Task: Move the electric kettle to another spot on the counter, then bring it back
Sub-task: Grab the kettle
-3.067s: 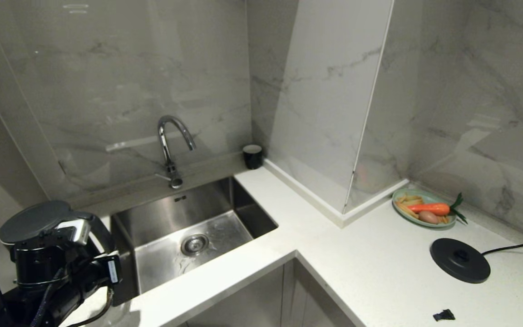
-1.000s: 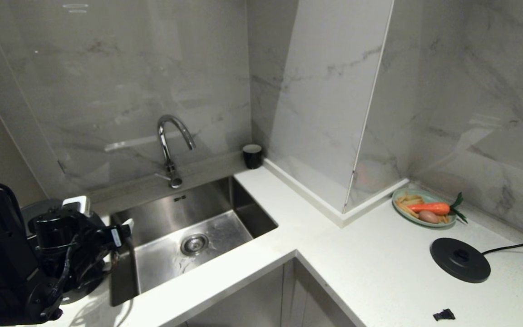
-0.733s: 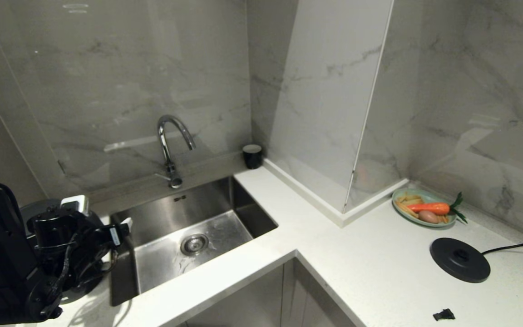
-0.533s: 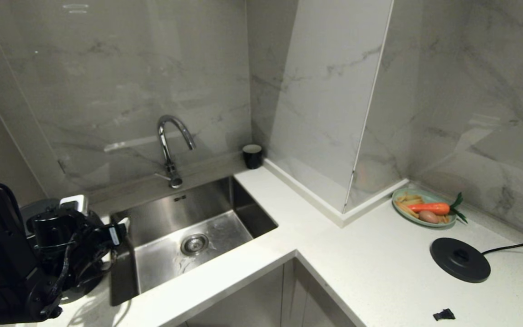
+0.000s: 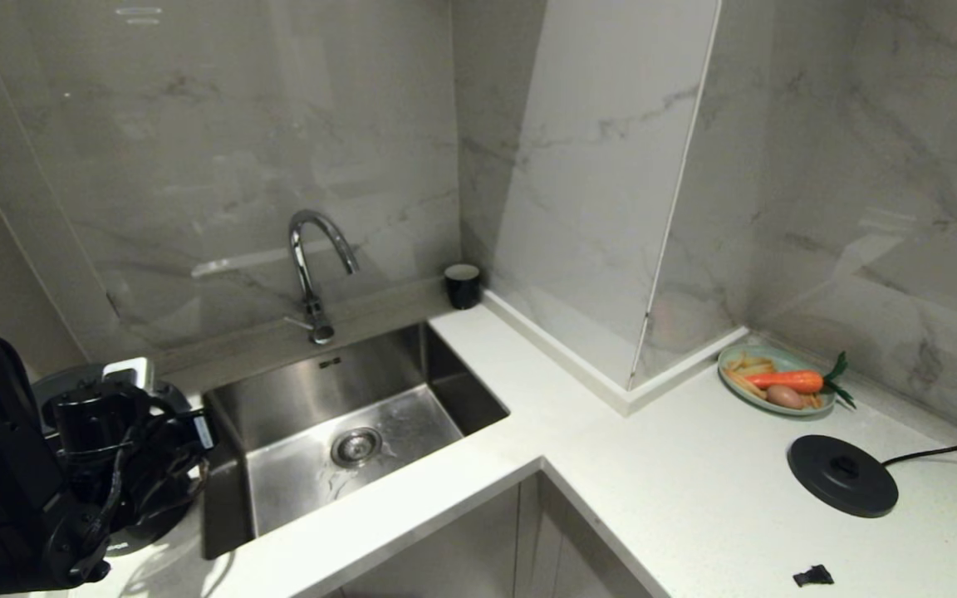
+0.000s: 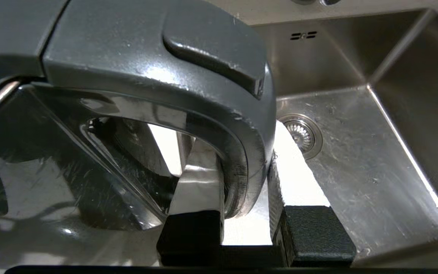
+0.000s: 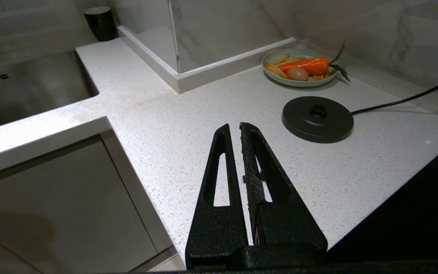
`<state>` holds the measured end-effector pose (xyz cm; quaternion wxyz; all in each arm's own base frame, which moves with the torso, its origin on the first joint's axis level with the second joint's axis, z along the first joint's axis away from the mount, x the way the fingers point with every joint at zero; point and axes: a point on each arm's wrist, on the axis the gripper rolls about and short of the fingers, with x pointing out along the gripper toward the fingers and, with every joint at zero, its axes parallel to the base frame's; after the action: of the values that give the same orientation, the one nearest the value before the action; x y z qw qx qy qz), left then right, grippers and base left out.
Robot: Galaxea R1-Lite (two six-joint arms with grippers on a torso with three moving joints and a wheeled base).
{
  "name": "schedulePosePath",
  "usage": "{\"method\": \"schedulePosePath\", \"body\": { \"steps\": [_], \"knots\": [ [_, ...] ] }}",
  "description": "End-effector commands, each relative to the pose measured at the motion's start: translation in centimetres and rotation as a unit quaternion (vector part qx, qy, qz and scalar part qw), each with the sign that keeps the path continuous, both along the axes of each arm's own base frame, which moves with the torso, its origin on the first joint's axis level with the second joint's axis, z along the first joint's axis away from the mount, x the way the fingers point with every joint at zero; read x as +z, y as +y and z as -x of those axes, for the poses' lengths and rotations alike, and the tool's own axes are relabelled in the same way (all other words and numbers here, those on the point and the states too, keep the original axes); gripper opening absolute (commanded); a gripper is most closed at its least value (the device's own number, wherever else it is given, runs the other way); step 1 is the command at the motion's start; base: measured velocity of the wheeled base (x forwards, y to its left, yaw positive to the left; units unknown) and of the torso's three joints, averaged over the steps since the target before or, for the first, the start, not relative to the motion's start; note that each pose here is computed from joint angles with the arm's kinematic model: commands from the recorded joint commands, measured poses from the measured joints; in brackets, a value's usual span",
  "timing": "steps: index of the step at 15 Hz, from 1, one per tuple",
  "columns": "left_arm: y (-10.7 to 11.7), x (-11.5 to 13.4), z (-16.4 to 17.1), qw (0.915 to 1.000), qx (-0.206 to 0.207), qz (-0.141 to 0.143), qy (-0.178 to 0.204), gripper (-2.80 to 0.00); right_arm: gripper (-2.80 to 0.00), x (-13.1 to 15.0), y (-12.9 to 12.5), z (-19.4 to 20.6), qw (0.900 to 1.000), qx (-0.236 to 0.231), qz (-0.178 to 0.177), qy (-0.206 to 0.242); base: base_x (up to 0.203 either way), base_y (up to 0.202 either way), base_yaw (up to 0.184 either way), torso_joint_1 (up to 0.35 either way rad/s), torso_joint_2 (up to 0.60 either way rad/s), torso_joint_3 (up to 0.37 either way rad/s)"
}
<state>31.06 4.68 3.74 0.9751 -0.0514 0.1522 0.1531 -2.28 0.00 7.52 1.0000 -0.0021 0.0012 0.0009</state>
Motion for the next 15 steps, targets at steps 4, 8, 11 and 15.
{"method": "schedulePosePath", "body": {
  "steps": [4,8,11,15],
  "knots": [
    [0.6,0.5,-0.2,0.9999,0.009,-0.002,-0.014,-2.80,-2.80,0.0,0.0,0.0,1.000,0.000,0.000,0.000,0.000,0.000,0.000,0.000,0.00,0.000],
    [0.5,2.2,0.0,0.9991,0.009,-0.006,-0.040,-2.80,-2.80,0.0,0.0,0.0,1.000,0.000,0.000,0.000,0.000,0.000,0.000,0.000,0.00,0.000],
    [0.5,3.5,0.3,0.9982,0.008,-0.015,-0.058,-2.80,-2.80,0.0,0.0,0.0,1.000,0.000,0.000,0.000,0.000,0.000,0.000,0.000,0.00,0.000],
    [0.4,4.9,0.6,0.9967,0.003,-0.033,-0.074,-2.80,-2.80,0.0,0.0,0.0,1.000,0.000,0.000,0.000,0.000,0.000,0.000,0.000,0.00,0.000]
  ]
}}
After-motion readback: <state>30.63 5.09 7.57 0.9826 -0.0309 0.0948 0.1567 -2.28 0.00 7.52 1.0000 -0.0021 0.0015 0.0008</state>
